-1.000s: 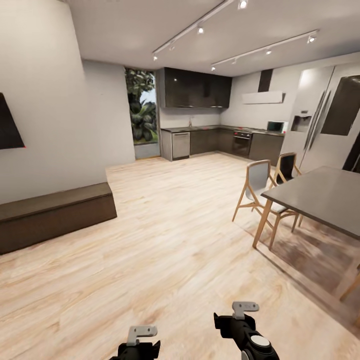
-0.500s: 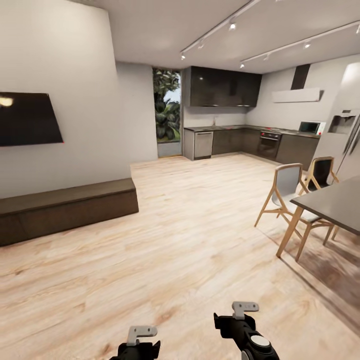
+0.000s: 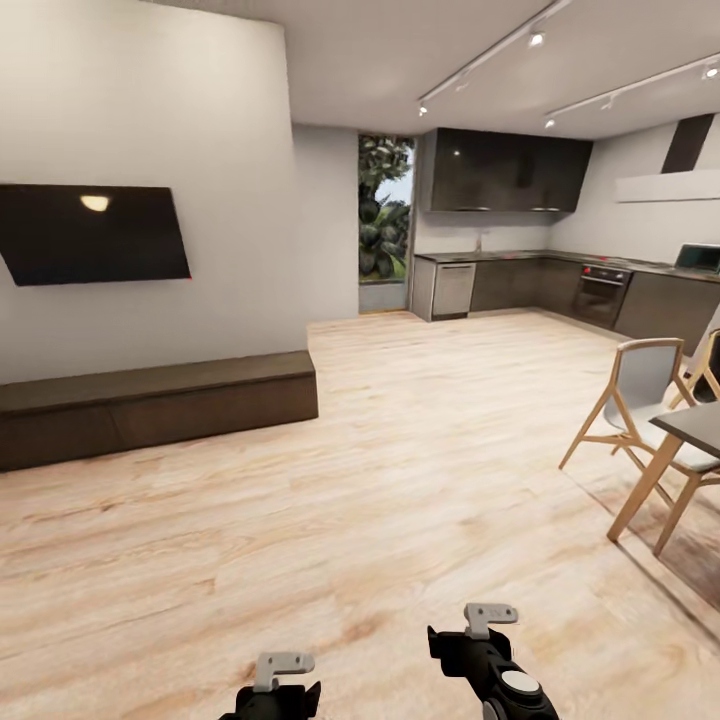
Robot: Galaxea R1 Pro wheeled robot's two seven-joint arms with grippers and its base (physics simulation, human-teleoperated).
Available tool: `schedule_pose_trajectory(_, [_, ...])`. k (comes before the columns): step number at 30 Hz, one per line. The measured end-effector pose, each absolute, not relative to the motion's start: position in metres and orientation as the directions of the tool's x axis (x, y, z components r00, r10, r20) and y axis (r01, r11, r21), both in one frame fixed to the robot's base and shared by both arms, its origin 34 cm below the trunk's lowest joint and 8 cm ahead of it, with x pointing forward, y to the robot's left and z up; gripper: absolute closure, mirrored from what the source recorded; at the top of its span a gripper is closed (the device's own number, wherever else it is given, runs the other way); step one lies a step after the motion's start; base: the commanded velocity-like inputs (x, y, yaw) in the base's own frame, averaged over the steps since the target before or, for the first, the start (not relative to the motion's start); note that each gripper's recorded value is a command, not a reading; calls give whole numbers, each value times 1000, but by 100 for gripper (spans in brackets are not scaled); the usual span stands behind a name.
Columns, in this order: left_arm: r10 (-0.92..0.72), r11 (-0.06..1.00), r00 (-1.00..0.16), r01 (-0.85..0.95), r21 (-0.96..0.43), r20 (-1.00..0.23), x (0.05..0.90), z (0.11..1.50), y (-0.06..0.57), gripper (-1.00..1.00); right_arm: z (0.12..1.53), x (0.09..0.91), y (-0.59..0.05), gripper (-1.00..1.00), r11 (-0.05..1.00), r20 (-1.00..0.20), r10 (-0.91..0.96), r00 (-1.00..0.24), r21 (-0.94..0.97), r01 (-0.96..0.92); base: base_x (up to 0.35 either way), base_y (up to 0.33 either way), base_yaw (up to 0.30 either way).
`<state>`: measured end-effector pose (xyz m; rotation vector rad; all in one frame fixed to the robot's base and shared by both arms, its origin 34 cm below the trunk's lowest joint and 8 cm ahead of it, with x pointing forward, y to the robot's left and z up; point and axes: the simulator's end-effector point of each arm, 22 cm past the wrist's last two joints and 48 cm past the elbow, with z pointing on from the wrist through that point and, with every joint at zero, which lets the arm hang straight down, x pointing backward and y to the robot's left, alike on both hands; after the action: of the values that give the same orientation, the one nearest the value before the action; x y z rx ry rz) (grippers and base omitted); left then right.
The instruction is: Turn on the radio receiver that's on the table in the living room.
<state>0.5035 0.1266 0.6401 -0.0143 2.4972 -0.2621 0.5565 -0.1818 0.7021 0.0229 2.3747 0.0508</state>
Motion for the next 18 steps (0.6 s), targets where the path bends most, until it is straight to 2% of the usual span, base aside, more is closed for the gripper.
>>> schedule_pose_trajectory(18, [-72, 980, -811, 50, -191, -580, 503, 638, 127, -100, 700, 556, -182, -100, 999, -688, 33, -725, 45, 2, 0, 0, 300])
